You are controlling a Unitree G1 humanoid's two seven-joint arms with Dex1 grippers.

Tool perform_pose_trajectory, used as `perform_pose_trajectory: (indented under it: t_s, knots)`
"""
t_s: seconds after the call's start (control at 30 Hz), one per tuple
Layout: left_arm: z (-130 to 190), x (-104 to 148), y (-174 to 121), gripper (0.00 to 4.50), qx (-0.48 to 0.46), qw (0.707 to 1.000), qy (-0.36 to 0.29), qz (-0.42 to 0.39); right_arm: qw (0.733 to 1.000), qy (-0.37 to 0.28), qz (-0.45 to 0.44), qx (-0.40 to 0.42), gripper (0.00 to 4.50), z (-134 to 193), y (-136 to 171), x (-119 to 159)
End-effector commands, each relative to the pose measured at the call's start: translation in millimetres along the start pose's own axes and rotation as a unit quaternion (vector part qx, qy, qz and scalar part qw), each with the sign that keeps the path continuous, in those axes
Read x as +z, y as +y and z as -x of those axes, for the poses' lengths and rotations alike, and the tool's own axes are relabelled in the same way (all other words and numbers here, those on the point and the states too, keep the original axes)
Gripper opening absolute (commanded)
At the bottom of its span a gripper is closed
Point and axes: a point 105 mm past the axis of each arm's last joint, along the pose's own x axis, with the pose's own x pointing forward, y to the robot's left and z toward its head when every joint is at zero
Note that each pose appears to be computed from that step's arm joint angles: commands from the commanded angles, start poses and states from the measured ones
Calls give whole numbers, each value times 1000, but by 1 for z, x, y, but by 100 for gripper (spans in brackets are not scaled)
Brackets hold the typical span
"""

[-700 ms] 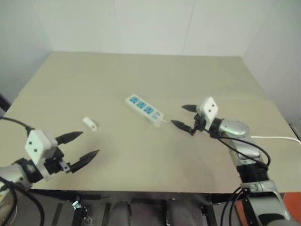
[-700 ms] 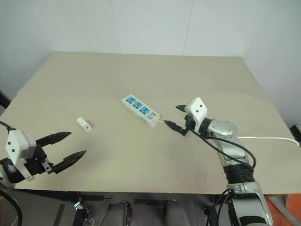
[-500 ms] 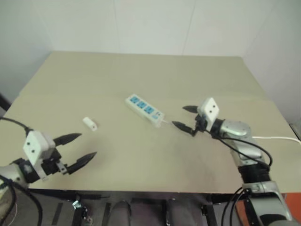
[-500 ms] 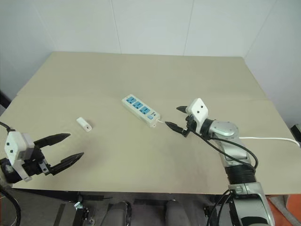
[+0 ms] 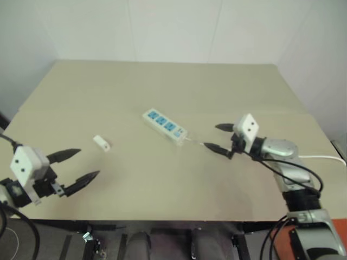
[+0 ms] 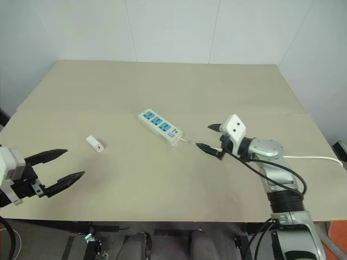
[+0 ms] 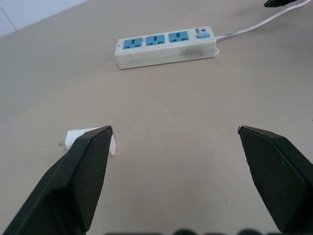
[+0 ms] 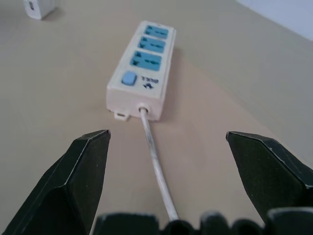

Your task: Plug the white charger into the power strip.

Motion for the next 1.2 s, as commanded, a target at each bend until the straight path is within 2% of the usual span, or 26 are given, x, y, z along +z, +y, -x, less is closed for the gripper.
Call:
perform_pose_trajectory:
  t_s: [0.03,0.2,0.37,0.47,0.67,0.8,1.13,1.2]
  knots:
    - [2,14,-2,450,-10,1000,-9,-25,1000,-16,17,6,446,-1,-2,13]
    - [3,17,-1,450,-19,999,-1,-35,999,-17,25,18,446,3,-6,17]
    - [0,21,1,450,-20,999,-5,-40,999,1,32,22,446,-8,-4,10]
    - [-3,23,0,450,-24,999,-8,-40,999,9,26,28,446,-20,2,5]
    - [-8,28,0,450,-32,999,-12,-42,997,72,14,11,446,-54,7,-17]
    - [-9,29,-2,450,-34,998,-14,-42,993,115,21,4,359,-66,9,-31]
    - [-8,32,-5,450,-31,999,-13,-39,992,102,19,66,13,-52,27,-28]
    - [-9,32,-7,450,-32,999,-13,-38,991,98,14,92,2,-41,33,-28]
